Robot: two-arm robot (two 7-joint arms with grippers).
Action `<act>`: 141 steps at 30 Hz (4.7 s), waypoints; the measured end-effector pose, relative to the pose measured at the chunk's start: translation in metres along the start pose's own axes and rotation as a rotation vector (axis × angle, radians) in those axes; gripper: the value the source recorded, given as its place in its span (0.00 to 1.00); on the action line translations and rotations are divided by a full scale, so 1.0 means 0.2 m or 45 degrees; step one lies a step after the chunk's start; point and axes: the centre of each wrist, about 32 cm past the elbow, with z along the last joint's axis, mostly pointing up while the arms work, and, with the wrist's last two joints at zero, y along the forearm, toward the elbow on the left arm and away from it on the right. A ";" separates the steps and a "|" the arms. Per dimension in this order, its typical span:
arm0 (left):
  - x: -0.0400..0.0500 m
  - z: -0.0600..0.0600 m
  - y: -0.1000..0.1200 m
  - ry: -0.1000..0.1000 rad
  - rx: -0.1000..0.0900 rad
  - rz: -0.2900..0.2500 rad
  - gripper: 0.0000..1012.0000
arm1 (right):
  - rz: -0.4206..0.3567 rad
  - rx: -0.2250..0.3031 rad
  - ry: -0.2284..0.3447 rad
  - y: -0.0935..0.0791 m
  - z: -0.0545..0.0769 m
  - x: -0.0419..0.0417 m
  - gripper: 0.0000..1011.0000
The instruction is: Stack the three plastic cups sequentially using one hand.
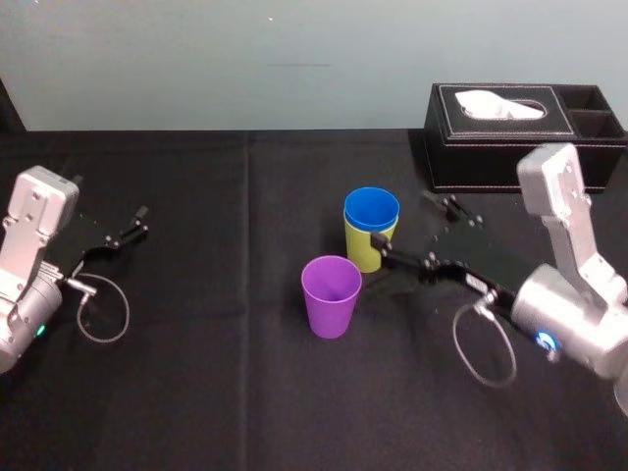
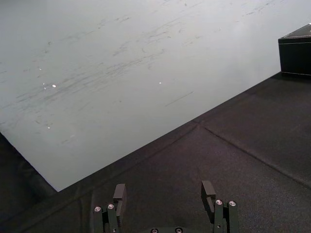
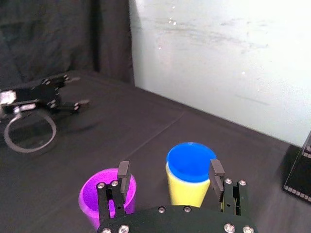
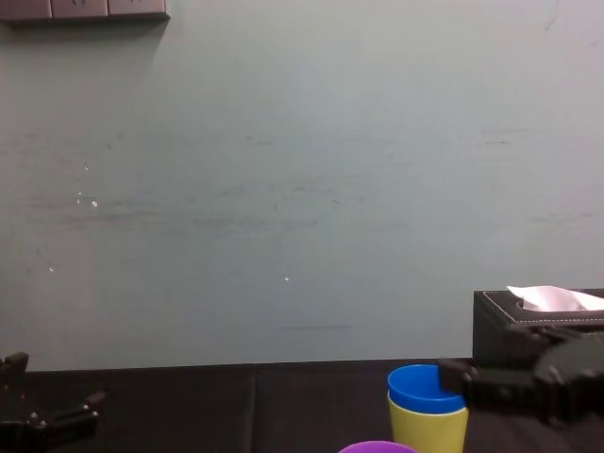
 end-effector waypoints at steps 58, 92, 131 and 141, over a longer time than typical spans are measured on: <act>0.000 0.00 0.00 0.000 0.000 0.000 1.00 | 0.183 -0.044 0.021 0.20 -0.31 -0.195 0.99; 0.000 0.00 0.00 0.000 0.000 0.000 1.00 | 0.171 -0.033 0.017 0.22 -0.32 -0.197 0.74; 0.000 0.00 0.00 0.000 0.000 0.000 1.00 | 0.157 -0.029 -0.022 0.20 0.09 -0.031 0.72; 0.000 0.00 0.00 0.000 0.000 0.000 1.00 | 0.116 -0.017 -0.049 0.23 0.17 0.047 0.72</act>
